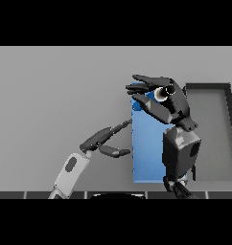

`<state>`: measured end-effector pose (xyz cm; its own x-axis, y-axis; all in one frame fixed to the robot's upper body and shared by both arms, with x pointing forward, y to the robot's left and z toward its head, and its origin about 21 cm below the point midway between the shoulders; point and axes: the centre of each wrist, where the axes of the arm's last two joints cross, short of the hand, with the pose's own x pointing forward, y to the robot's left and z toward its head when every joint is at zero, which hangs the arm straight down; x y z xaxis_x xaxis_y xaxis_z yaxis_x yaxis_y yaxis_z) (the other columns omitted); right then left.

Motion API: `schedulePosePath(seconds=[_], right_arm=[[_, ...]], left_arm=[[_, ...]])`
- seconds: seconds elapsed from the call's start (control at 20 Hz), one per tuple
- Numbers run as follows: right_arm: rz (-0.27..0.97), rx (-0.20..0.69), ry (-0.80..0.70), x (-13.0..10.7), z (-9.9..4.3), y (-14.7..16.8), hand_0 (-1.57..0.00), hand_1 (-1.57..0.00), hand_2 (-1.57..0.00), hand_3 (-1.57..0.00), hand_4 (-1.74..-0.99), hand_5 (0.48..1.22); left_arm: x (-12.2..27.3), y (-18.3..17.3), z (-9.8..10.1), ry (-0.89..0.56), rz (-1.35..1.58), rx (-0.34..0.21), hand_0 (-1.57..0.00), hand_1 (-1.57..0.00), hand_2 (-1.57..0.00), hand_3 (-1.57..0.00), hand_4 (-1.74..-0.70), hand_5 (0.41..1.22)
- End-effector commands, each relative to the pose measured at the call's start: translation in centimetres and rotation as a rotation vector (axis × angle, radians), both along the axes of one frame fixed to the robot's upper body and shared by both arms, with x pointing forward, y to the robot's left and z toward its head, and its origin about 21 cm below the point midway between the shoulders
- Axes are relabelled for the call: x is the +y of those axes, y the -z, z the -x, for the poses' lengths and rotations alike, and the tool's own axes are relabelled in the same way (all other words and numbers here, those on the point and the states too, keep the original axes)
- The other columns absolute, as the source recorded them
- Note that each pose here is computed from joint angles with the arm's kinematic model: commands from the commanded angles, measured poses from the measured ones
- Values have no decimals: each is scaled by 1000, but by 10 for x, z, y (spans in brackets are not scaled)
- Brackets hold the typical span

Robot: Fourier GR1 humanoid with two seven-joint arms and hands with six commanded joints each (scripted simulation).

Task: Pick up the blue pipe and place it into the blue bin.

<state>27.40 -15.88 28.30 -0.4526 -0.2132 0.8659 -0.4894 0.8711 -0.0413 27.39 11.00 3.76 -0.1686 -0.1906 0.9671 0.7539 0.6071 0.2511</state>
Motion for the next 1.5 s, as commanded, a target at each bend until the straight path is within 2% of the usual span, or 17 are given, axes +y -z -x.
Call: schedulePosePath(seconds=[0.0,0.15,0.2,0.5,0.65,0.8,1.0,1.2,1.25,1.3,1.35,1.45], right_arm=[[9,-4,48,-13,-4,-3,-1571,-1571,-1571,-1571,-1498,1221],[29,28,183,-39,-14,-3,-1571,-1571,-1571,-1571,-1498,1221],[32,50,227,-48,-17,1,-1571,-1571,-1571,-1571,-1498,1221],[77,267,410,-87,-23,56,-1571,-1571,-1571,-1571,-1499,1221],[105,389,475,-97,-20,89,-1571,-1571,-1571,-1571,-1500,1221],[126,515,533,-104,-10,123,-1571,-1571,-1571,-1571,-1500,1221],[123,689,625,-107,2,165,-1571,-1571,-1571,-1571,-1500,1221],[116,840,636,-103,8,194,-1571,-1571,-1571,-1571,-1497,1221],[117,853,633,-103,10,195,-1571,-1571,-1571,-1257,-1546,1221],[109,861,624,-100,10,195,-1571,-1571,-1571,-1005,-1585,1221],[99,881,628,-102,10,195,-1571,-1571,-1571,-804,-1616,1221],[95,895,635,-99,11,195,-1571,-1571,-1571,-514,-1661,1221]], left_arm=[[2,-2,0,0,11,-8,0,0,0,0,-946,466],[6,-3,3,-21,5,-3,0,0,0,1,-950,470],[6,-6,-2,-25,-6,2,1,1,1,1,-950,472],[12,-1,2,-28,4,-6,1,1,1,1,-943,465],[6,-2,-2,-34,-4,-8,1,1,1,1,-939,460],[9,-2,-2,-35,-9,-27,1,1,1,1,-929,462],[12,-2,-4,-45,0,-38,1,1,1,1,-928,466],[13,-1,-2,-44,-4,-51,1,1,1,1,-923,476],[11,-1,-3,-50,-9,-46,1,1,1,1,-923,478],[10,-1,-2,-53,-12,-51,1,1,1,1,-922,480],[10,-1,-2,-49,-7,-55,1,1,1,1,-922,481],[9,-3,-4,-47,-12,-51,1,1,1,1,-919,486]])
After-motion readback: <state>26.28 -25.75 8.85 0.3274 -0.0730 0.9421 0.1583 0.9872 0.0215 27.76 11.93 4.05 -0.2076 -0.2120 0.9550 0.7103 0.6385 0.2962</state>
